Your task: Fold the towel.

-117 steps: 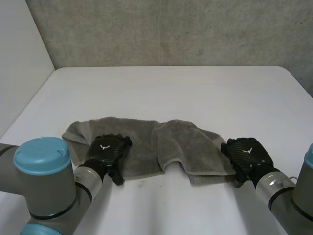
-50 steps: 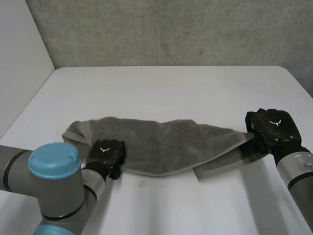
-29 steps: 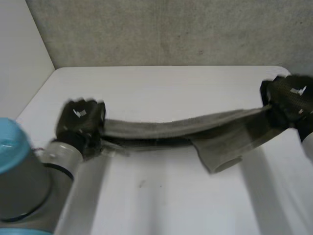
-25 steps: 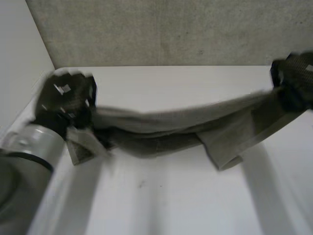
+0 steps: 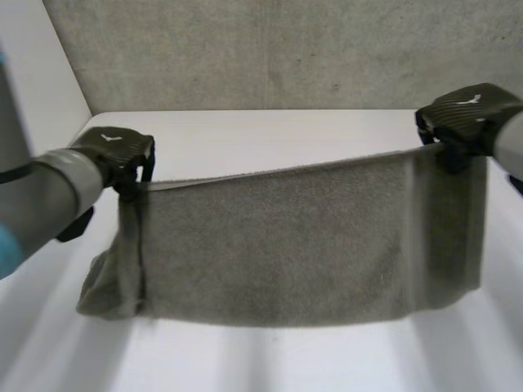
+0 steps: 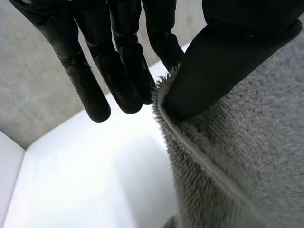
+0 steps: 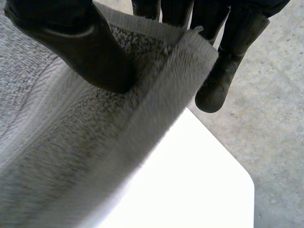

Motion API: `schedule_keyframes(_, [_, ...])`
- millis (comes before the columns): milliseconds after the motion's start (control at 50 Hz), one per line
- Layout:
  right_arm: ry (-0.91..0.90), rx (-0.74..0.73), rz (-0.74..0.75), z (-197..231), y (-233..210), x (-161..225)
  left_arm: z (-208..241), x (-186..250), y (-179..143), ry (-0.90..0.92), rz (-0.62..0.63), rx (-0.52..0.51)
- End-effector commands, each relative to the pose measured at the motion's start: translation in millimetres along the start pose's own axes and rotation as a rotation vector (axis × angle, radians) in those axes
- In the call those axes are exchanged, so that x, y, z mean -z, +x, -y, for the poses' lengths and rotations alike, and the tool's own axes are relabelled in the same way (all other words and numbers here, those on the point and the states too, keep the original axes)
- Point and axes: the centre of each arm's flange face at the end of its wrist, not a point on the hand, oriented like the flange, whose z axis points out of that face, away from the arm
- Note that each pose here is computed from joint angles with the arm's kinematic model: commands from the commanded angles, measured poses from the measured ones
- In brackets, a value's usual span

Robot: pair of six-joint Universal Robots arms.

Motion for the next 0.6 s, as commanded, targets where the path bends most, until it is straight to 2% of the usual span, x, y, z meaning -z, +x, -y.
schedule_keyframes(20, [0.195, 0.002, -0.171, 21, 10, -59, 31, -60, -7, 0.198, 0.06, -0.007])
schedule_keyframes(60, [0.431, -0.034, -0.297, 58, 32, -63, 86, -57, -20, 0.455, 0.125, 0.016])
schedule_keyframes(80, [0.432, -0.034, -0.297, 59, 32, -63, 87, -57, -20, 0.457, 0.125, 0.016])
schedule_keyframes(120, [0.668, -0.097, -0.395, 92, 54, -53, 144, -32, -33, 0.755, 0.175, 0.064])
schedule_keyframes(140, [0.669, -0.098, -0.395, 93, 54, -53, 145, -32, -33, 0.756, 0.175, 0.065])
schedule_keyframes(160, [0.77, -0.124, -0.43, 108, 64, -40, 168, -11, -44, 0.884, 0.202, 0.096])
schedule_keyframes(180, [0.859, -0.151, -0.46, 122, 73, -22, 168, -11, -44, 0.885, 0.203, 0.097])
schedule_keyframes(200, [0.86, -0.151, -0.461, 122, 73, -22, 186, 8, -51, 0.987, 0.209, 0.133])
schedule_keyframes(220, [0.909, -0.166, -0.461, 131, 75, -6, 193, 20, -55, 1.037, 0.205, 0.166])
schedule_keyframes(300, [0.88, -0.175, -0.436, 127, 71, 11, 178, 18, -53, 0.977, 0.167, 0.196])
schedule_keyframes(340, [0.737, -0.174, -0.341, 101, 53, 1, 162, 10, -51, 0.907, 0.149, 0.191])
schedule_keyframes(360, [0.737, -0.174, -0.34, 101, 52, 1, 143, 3, -47, 0.826, 0.124, 0.181])
schedule_keyframes(380, [0.655, -0.172, -0.281, 84, 41, -4, 123, -2, -43, 0.746, 0.096, 0.172])
schedule_keyframes(400, [0.655, -0.172, -0.281, 84, 41, -4, 123, -2, -43, 0.745, 0.096, 0.172])
schedule_keyframes(440, [0.505, -0.173, -0.19, 48, 21, -13, 76, -13, -29, 0.582, 0.029, 0.158])
schedule_keyframes(460, [0.505, -0.173, -0.189, 48, 21, -13, 76, -13, -29, 0.581, 0.029, 0.158])
schedule_keyframes(480, [0.444, -0.174, -0.161, 29, 14, -18, 52, -18, -22, 0.506, 0.002, 0.149])
schedule_keyframes(500, [0.392, -0.174, -0.14, 11, 7, -22, 52, -19, -22, 0.506, 0.001, 0.149])
schedule_keyframes(520, [0.391, -0.174, -0.14, 11, 7, -22, 28, -22, -17, 0.433, -0.019, 0.139])
schedule_keyframes(540, [0.345, -0.176, -0.118, -7, 0, -25, 6, -24, -11, 0.366, -0.04, 0.125])
schedule_keyframes(560, [0.344, -0.176, -0.118, -7, 0, -25, 5, -24, -10, 0.366, -0.04, 0.125])
schedule_keyframes(600, [0.276, -0.171, -0.069, -38, -18, -30, -32, -27, 1, 0.265, -0.065, 0.08])
